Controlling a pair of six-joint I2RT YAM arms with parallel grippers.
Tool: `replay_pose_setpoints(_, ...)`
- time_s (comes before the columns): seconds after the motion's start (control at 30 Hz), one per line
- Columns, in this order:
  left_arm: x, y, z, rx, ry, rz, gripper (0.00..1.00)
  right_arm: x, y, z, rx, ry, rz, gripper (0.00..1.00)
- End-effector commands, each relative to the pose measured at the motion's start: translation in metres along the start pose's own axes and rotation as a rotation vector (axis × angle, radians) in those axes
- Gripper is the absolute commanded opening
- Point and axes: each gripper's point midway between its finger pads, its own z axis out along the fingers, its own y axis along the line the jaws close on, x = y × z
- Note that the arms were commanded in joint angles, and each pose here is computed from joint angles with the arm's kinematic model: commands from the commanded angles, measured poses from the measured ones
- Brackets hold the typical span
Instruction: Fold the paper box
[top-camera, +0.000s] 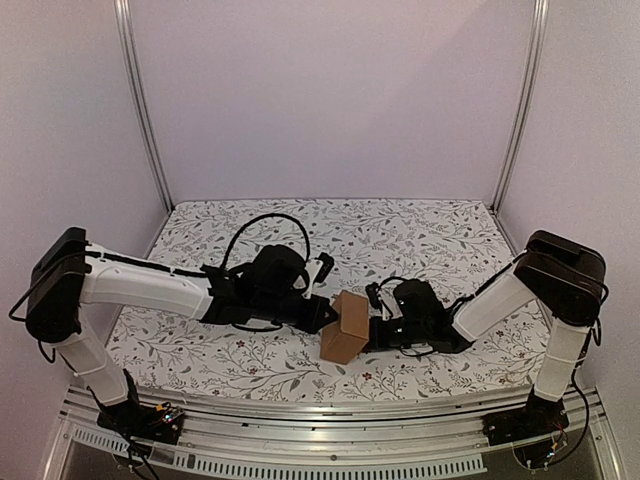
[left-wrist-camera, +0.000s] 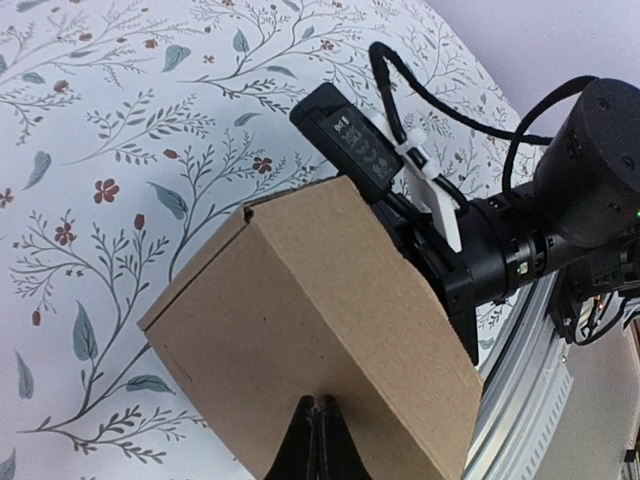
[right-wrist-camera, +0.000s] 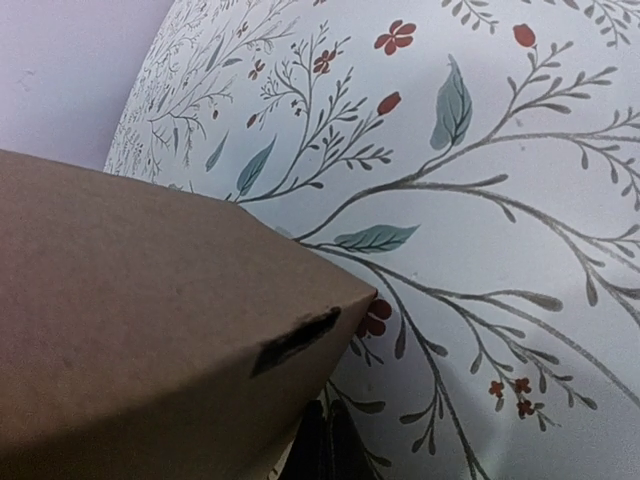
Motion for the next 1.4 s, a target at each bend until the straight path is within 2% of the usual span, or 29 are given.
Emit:
replay_pose_setpoints(0.0, -0.009, -0.01, 0.008, 0.038, 0.002, 0.015, 0.0, 0.019, -0.041, -0.009, 0.1, 0.036, 0.064, 0.0)
replay_pose_setpoints(0.2, -0.009, -0.009, 0.013, 0.025, 0.014, 0.019, 0.0, 0.024, -0.08, -0.03, 0.238, 0.023, 0.072, 0.01)
replay_pose_setpoints(0.5, -0.018, -0.02, 0.026, 0.055, 0.02, 0.027, 0.0, 0.02, -0.094, -0.067, 0.396, 0.012, -0.012, 0.01)
replay_pose_setpoints(0.57, -0.011, -0.016, 0.031, 0.039, 0.056, 0.028, 0.0, 0.018, -0.098, -0.079, 0.449, 0.009, -0.029, 0.02)
replay_pose_setpoints(0.73, -0.011, -0.013, 0.041, 0.021, 0.058, 0.029, 0.0, -0.002, -0.089, -0.116, 0.515, -0.063, -0.082, 0.06)
replay_pose_setpoints(1.0, -0.025, -0.006, 0.027, -0.046, 0.016, 0.063, 0.0, -0.019, -0.074, -0.161, 0.566, -0.137, -0.126, 0.09)
replay_pose_setpoints(1.13, -0.024, 0.01, 0.023, -0.12, 0.034, 0.044, 0.0, -0.018, -0.073, -0.166, 0.57, -0.135, -0.124, 0.06)
replay_pose_setpoints(1.37, -0.014, 0.026, 0.035, -0.152, 0.062, -0.006, 0.0, -0.018, -0.072, -0.152, 0.557, -0.117, -0.085, 0.02)
